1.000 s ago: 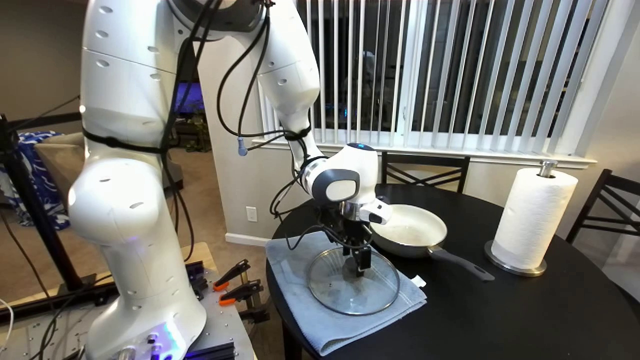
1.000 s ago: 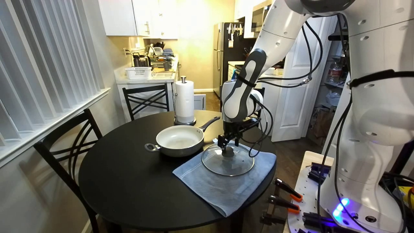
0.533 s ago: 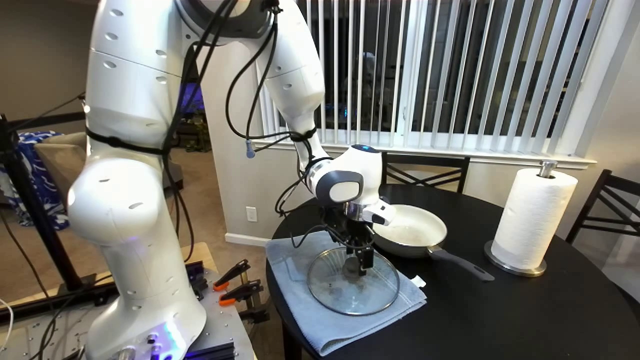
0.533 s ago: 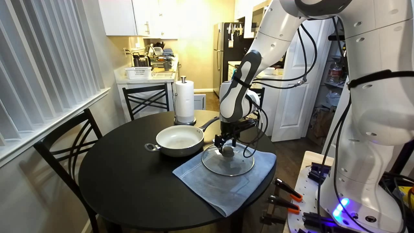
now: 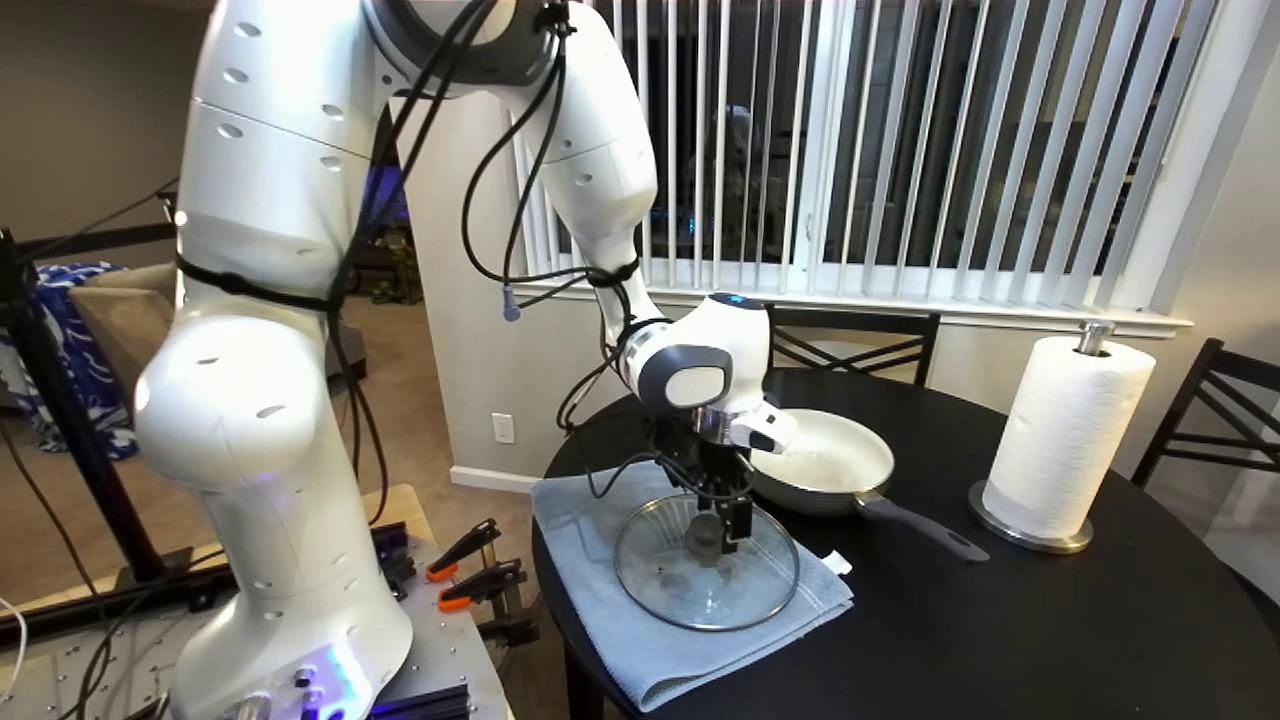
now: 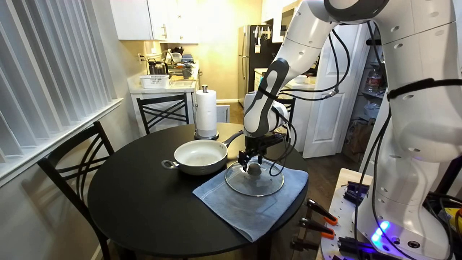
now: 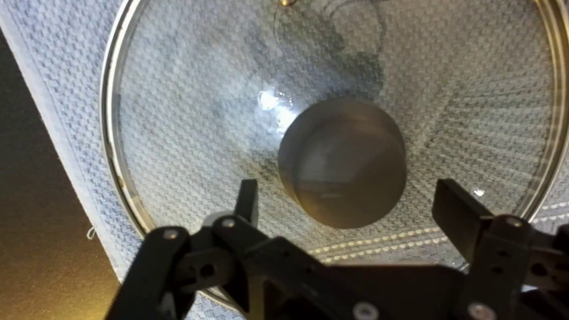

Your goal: Place the lid on the pan

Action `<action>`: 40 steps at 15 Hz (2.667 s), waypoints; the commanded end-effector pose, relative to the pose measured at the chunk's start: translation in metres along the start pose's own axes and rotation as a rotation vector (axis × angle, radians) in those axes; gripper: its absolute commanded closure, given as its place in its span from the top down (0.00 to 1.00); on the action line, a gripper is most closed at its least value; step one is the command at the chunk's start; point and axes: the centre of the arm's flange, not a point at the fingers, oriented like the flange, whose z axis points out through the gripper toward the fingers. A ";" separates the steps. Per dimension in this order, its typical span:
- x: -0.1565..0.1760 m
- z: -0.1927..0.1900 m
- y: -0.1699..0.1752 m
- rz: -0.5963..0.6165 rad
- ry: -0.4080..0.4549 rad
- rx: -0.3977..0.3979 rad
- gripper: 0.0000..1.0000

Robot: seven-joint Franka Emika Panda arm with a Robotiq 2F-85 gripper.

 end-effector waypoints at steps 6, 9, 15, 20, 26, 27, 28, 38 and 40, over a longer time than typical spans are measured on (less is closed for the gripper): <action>0.003 0.003 0.006 0.012 0.000 -0.001 0.75; 0.002 0.001 0.008 0.019 -0.002 -0.004 0.59; 0.000 -0.004 0.006 0.018 -0.002 -0.002 0.29; -0.001 -0.003 0.006 0.018 -0.002 -0.004 0.29; -0.002 -0.004 0.009 0.029 -0.006 -0.013 0.97; -0.003 -0.004 0.011 0.032 -0.008 -0.015 0.99; -0.003 -0.004 0.012 0.036 -0.010 -0.018 1.00; -0.013 -0.003 0.012 0.023 -0.079 -0.014 1.00; -0.013 -0.003 0.011 0.022 -0.084 -0.013 1.00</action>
